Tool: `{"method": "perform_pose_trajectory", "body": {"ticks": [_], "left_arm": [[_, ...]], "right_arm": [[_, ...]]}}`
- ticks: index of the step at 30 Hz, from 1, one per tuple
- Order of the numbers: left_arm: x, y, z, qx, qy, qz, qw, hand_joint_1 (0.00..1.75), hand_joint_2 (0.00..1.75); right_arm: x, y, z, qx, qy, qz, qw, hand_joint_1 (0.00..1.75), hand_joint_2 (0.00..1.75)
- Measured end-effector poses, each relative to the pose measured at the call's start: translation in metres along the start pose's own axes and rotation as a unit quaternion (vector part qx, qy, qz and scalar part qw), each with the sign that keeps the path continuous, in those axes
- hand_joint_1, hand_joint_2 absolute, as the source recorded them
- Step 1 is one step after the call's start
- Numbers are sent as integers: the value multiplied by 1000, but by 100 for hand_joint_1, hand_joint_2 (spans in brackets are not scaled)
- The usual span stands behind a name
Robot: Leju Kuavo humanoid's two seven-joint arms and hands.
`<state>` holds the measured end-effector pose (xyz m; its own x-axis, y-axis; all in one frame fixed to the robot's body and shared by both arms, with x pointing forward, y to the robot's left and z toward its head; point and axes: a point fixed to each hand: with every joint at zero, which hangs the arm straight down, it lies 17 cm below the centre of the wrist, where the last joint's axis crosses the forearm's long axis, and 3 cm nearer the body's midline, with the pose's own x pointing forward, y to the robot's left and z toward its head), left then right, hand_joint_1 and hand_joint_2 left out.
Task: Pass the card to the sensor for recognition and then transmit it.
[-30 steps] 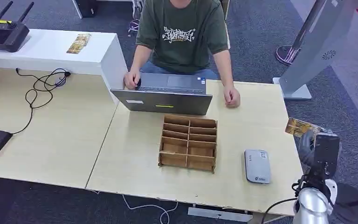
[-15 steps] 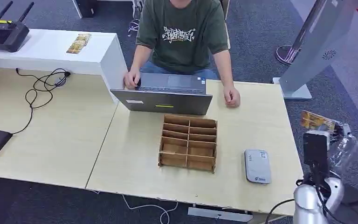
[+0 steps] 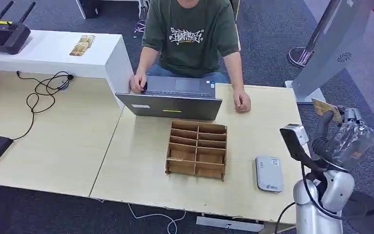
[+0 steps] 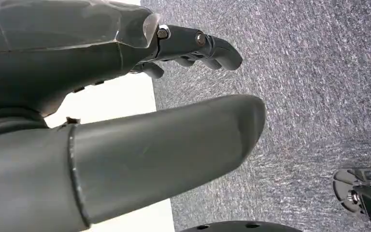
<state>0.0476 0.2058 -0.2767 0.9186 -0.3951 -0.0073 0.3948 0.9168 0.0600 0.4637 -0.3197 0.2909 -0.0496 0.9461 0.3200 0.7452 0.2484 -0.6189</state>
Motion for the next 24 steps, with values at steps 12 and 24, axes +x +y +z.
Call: {"method": "perform_pose_trajectory", "body": {"ticks": [12, 24], "left_arm": [[0, 0, 0, 1, 0, -7, 1000, 0, 0], [5, 2, 1, 1, -5, -24, 1000, 0, 0]], "right_arm": [[47, -13, -34, -40, -49, 48, 997, 175, 175], [117, 1, -57, -39, -97, 8, 994, 175, 175]]}}
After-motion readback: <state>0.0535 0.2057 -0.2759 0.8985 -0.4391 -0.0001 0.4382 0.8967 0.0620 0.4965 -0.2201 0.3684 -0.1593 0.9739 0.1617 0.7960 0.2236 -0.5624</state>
